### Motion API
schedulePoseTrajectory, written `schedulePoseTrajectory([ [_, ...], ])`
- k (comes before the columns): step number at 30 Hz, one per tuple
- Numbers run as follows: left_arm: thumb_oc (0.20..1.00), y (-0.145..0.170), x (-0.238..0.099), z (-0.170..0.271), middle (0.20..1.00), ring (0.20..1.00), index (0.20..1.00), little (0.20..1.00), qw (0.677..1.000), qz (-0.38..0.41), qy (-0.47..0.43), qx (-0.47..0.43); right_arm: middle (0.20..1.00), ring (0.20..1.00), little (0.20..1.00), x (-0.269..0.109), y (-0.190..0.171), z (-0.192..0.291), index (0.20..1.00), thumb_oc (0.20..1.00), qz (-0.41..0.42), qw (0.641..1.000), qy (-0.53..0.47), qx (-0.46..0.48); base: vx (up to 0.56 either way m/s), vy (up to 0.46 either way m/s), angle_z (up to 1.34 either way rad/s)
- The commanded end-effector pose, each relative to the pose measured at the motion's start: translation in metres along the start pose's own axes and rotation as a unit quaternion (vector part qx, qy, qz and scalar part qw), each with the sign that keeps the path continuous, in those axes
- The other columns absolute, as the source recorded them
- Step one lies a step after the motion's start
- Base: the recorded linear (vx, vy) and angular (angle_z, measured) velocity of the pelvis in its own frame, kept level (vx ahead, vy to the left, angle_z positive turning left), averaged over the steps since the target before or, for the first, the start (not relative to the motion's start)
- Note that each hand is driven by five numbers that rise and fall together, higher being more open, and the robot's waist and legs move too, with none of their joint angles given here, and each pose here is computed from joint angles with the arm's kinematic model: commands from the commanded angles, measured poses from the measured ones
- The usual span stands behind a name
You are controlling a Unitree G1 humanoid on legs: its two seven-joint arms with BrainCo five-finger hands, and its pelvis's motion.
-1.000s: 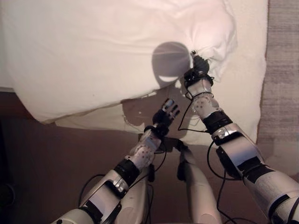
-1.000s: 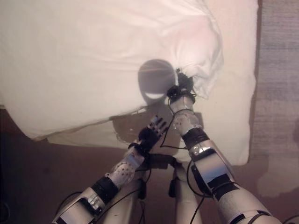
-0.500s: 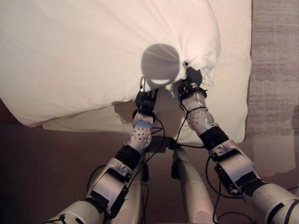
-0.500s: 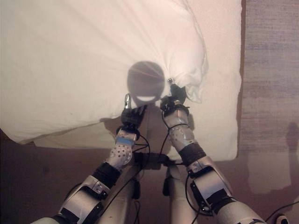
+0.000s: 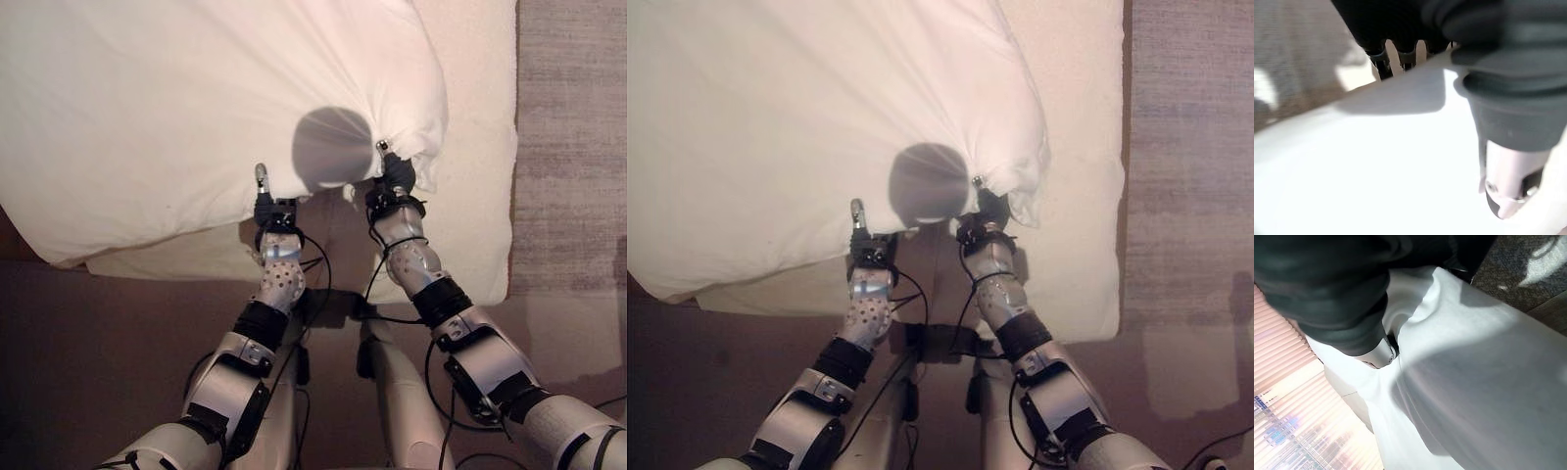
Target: Make the bed
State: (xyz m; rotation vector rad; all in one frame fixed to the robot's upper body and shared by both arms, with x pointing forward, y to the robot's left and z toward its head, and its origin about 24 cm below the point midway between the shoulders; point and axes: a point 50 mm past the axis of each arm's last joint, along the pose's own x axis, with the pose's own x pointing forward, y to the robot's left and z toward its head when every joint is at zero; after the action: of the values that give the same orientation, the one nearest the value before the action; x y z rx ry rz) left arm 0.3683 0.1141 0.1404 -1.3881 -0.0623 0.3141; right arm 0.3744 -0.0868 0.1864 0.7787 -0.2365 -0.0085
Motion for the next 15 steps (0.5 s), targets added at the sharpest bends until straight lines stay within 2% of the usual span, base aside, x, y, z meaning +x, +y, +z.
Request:
schedulePoseTrajectory([
  [1, 1.0, -0.012, 0.02, 0.091, 1.0, 1.0, 1.0, 1.0, 0.982, -0.007, -0.187, 0.017, 0.2, 0.2, 0.2, -0.006, -0.048, 0.055, 0.2, 0.2, -0.072, 0.987, -0.14, 0.037, 0.0, 0.0, 0.0],
  [9, 1.0, -0.014, 0.024, 0.125, 1.0, 1.0, 1.0, 1.0, 0.968, -0.004, -0.24, 0.072, 0.2, 0.2, 0.2, -0.011, -0.063, 0.048, 0.2, 0.2, -0.086, 0.987, -0.131, 0.029, 0.0, 0.0, 0.0],
  [10, 0.711, -0.014, 0.024, 0.126, 0.711, 0.711, 0.711, 0.711, 0.967, -0.011, -0.242, 0.083, 0.2, 0.2, 0.2, -0.011, -0.065, 0.048, 0.2, 0.2, -0.087, 0.987, -0.13, 0.028, 0.0, 0.0, 0.0],
  [11, 0.551, -0.012, 0.024, 0.129, 0.551, 0.551, 0.551, 0.551, 0.965, -0.014, -0.244, 0.095, 0.2, 0.2, 0.2, -0.012, -0.067, 0.047, 0.2, 0.2, -0.088, 0.987, -0.129, 0.025, 0.0, 0.0, 0.0],
  [12, 0.2, -0.01, 0.023, 0.131, 0.2, 0.2, 0.2, 0.2, 0.963, -0.015, -0.246, 0.107, 0.2, 0.2, 0.2, -0.012, -0.07, 0.046, 0.2, 0.2, -0.088, 0.988, -0.127, 0.022, 0.0, 0.0, 0.0],
  [15, 0.2, -0.003, 0.022, 0.138, 0.2, 0.2, 0.2, 0.2, 0.96, -0.012, -0.256, 0.117, 0.2, 0.2, 0.2, -0.014, -0.075, 0.044, 0.2, 0.2, -0.091, 0.988, -0.122, 0.017, 0.0, 0.0, 0.0],
])
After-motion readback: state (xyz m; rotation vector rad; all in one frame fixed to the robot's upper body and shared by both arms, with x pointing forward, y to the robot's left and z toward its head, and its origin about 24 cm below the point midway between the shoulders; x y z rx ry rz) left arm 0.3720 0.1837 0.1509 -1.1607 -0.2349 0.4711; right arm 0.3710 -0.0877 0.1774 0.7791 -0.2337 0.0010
